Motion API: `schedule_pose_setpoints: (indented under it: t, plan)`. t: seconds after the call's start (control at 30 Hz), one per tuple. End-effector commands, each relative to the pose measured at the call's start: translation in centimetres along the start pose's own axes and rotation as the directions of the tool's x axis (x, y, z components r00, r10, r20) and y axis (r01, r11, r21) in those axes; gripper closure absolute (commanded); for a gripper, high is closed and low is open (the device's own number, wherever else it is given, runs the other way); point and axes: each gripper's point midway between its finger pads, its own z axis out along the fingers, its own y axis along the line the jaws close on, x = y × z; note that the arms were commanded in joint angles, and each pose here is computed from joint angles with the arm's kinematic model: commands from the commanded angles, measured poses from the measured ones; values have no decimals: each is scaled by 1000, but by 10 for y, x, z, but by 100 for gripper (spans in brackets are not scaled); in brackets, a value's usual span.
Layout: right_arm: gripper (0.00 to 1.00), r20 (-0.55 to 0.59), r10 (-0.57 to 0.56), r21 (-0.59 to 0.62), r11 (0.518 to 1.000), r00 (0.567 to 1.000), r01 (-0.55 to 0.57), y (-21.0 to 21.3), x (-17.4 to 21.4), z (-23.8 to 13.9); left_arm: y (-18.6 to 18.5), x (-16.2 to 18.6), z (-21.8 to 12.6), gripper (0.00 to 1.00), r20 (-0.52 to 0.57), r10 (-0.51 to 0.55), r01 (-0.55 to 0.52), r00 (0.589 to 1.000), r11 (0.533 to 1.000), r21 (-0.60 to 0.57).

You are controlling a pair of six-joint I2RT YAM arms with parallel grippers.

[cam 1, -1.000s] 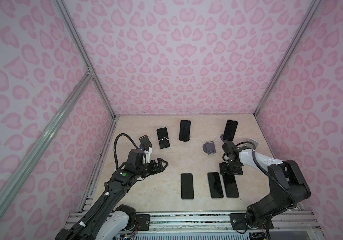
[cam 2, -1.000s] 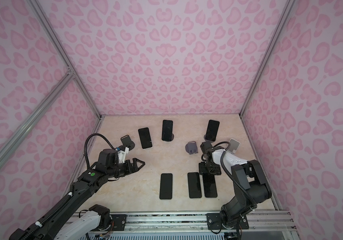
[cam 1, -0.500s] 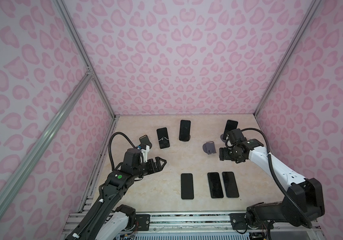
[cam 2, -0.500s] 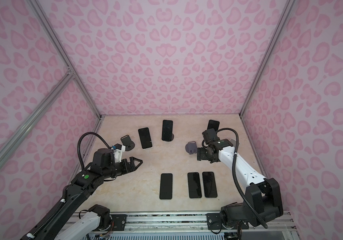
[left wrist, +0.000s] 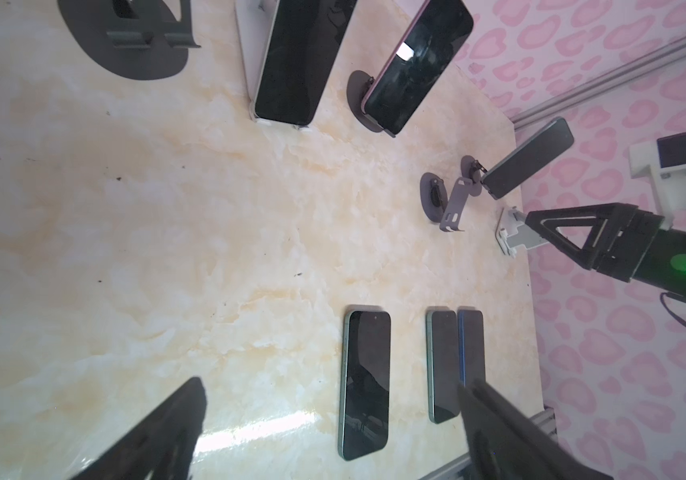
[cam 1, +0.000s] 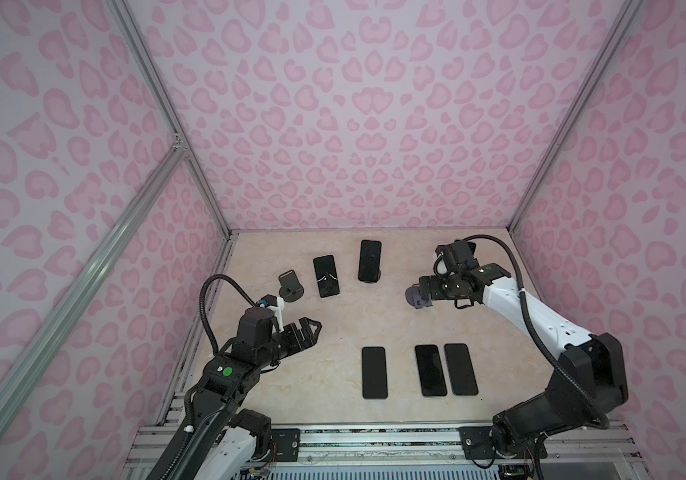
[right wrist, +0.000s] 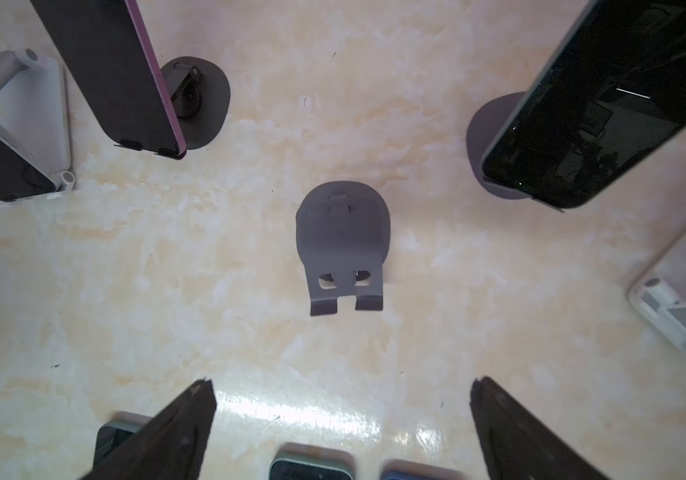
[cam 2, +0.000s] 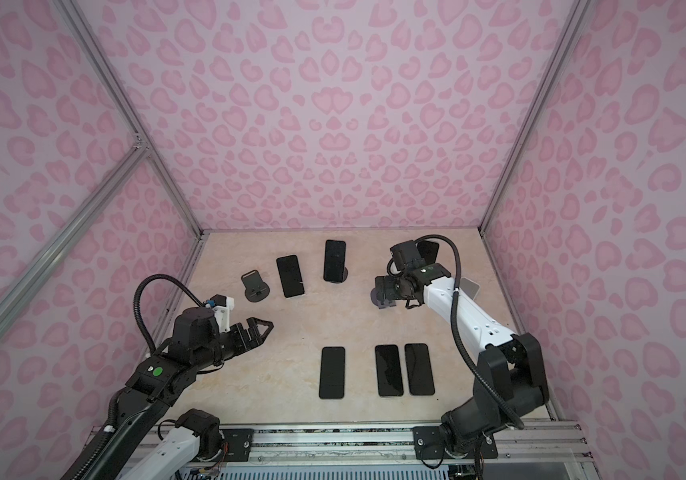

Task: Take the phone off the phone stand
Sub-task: 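Raise the right gripper and move it toward the far phone stands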

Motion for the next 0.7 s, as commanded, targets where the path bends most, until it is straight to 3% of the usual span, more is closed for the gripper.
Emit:
schedule_pose_setpoints:
  t: [0.0, 0.2, 0.33, 0.47, 0.6, 0.67]
  plan:
    - [2, -11, -36, 0, 999, 999, 36, 4, -5, 23, 13, -16, -3, 2, 88, -77, 83, 993, 993, -78]
    - [2, -59, -53, 55, 997, 997, 56, -4, -4, 67, 21, -19, 4, 2, 123, -163, 175, 979, 980, -95]
    - [3, -89, -63, 23, 998, 994, 65, 3, -1, 92, 22, -17, 12, 2, 109, -185, 196, 977, 976, -98]
    - [21, -100, -62, 28, 997, 993, 65, 5, -6, 110, 14, -27, 12, 2, 110, -167, 179, 980, 979, -101]
    - [49, -112, -63, 46, 997, 992, 69, 5, -11, 119, 6, -36, 11, 2, 116, -147, 159, 982, 983, -96]
    - [54, -89, -68, 64, 995, 994, 74, 6, -17, 115, 4, -38, 10, 2, 114, -149, 160, 982, 983, -93]
